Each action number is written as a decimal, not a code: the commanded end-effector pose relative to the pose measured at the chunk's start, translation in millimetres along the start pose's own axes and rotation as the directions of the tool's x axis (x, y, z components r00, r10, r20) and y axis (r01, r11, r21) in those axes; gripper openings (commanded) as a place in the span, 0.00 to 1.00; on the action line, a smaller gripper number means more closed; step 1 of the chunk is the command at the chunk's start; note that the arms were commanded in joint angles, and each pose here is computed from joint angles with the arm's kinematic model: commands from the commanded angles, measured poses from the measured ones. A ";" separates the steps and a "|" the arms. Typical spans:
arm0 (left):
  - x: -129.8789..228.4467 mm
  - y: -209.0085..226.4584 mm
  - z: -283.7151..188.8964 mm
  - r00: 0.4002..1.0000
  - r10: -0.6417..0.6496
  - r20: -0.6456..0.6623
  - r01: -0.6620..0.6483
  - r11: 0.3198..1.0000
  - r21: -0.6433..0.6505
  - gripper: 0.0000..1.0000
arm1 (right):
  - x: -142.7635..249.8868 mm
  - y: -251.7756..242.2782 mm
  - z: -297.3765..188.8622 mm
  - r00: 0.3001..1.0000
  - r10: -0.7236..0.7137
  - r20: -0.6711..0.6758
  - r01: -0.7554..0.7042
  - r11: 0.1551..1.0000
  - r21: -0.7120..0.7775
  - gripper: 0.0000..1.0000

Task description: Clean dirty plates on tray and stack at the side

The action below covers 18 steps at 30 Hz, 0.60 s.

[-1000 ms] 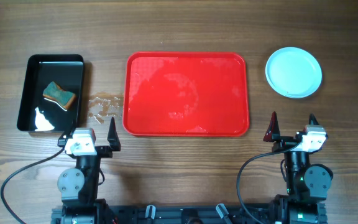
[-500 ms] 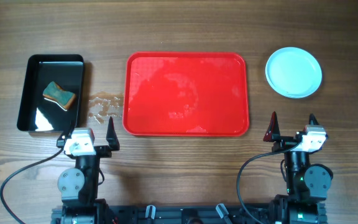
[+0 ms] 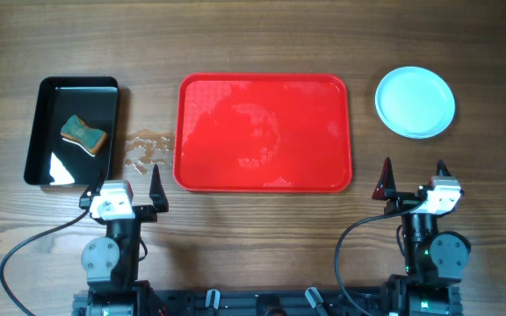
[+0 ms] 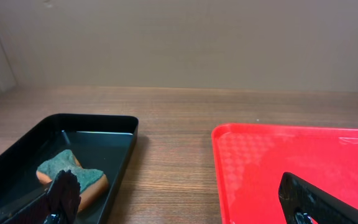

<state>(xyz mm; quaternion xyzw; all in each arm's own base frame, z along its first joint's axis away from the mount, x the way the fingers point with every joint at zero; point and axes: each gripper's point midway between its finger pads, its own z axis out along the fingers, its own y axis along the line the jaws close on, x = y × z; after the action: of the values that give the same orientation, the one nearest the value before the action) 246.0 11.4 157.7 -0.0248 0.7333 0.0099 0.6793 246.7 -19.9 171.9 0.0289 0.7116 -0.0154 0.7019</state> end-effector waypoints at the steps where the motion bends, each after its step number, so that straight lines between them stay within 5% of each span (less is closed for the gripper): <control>1: 1.4 3.7 -0.2 1.000 0.015 0.001 -0.015 1.000 -0.021 1.00 | -2.3 -1.2 -0.5 1.000 0.009 0.011 -0.009 1.000 0.005 1.00; 18: 0.2 1.0 -0.2 1.000 0.016 0.006 -0.016 1.000 -0.006 1.00 | -2.3 -1.3 -0.5 1.000 0.009 0.011 -0.009 1.000 0.005 1.00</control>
<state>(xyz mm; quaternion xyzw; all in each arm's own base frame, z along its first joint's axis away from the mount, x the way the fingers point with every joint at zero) 246.0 12.0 157.7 -0.0261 0.7333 0.0111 0.6793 246.7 -19.9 171.9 0.0289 0.7116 -0.0154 0.7019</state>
